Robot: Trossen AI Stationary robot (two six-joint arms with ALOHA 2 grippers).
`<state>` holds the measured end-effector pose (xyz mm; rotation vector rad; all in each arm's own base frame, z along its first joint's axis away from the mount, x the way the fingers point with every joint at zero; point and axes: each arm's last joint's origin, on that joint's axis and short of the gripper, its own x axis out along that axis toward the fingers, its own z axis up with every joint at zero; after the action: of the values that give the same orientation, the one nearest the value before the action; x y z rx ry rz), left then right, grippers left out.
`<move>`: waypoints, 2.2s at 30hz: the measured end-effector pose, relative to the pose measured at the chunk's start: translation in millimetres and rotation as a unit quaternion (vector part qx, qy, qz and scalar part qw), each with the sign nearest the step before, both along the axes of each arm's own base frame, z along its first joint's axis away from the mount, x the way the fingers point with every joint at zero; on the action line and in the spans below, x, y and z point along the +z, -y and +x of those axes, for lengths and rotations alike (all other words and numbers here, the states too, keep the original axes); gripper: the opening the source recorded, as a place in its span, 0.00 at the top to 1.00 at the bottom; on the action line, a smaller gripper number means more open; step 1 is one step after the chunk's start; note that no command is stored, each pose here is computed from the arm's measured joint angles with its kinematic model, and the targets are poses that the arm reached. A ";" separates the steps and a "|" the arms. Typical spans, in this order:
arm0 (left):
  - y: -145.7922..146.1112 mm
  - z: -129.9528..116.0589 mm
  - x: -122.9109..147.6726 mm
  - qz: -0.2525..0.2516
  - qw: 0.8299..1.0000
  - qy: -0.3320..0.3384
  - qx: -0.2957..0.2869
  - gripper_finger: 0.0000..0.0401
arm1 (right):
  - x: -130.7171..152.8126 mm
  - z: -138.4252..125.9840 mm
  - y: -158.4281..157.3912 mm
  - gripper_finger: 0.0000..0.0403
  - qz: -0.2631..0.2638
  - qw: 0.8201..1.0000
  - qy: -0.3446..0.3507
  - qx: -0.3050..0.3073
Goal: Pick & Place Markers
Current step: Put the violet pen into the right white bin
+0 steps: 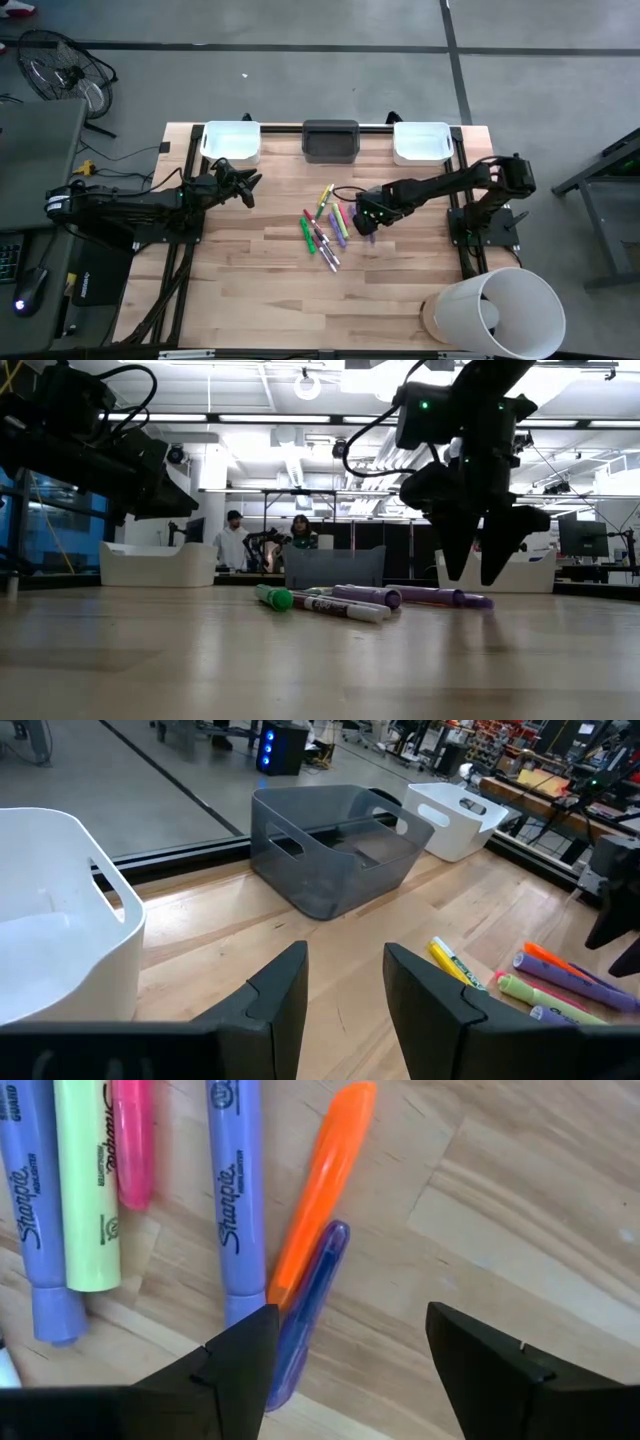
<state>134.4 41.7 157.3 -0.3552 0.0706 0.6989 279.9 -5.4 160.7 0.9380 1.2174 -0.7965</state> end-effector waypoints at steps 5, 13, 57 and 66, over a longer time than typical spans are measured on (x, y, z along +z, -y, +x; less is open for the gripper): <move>0.0 0.0 0.0 0.000 1.000 0.000 0.000 0.67 | -5.8 2.0 -6.5 0.40 0.003 1.000 -0.008 0.002; 0.0 -0.1 -0.1 0.000 1.000 0.000 0.000 0.67 | -23.1 5.6 -9.5 0.40 0.002 0.999 -0.038 0.001; 0.1 -0.4 -1.5 -0.002 1.000 -0.007 0.000 0.67 | -30.5 -3.0 -22.7 0.54 0.024 0.995 -0.096 0.034; 0.1 -0.4 -1.5 -0.002 1.000 -0.008 0.000 0.67 | -30.8 -3.1 -22.6 0.63 0.018 0.991 -0.094 0.094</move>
<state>134.1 41.6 155.7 -0.3533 0.0861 0.7015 276.8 17.2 129.9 0.7755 1.4666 -0.7256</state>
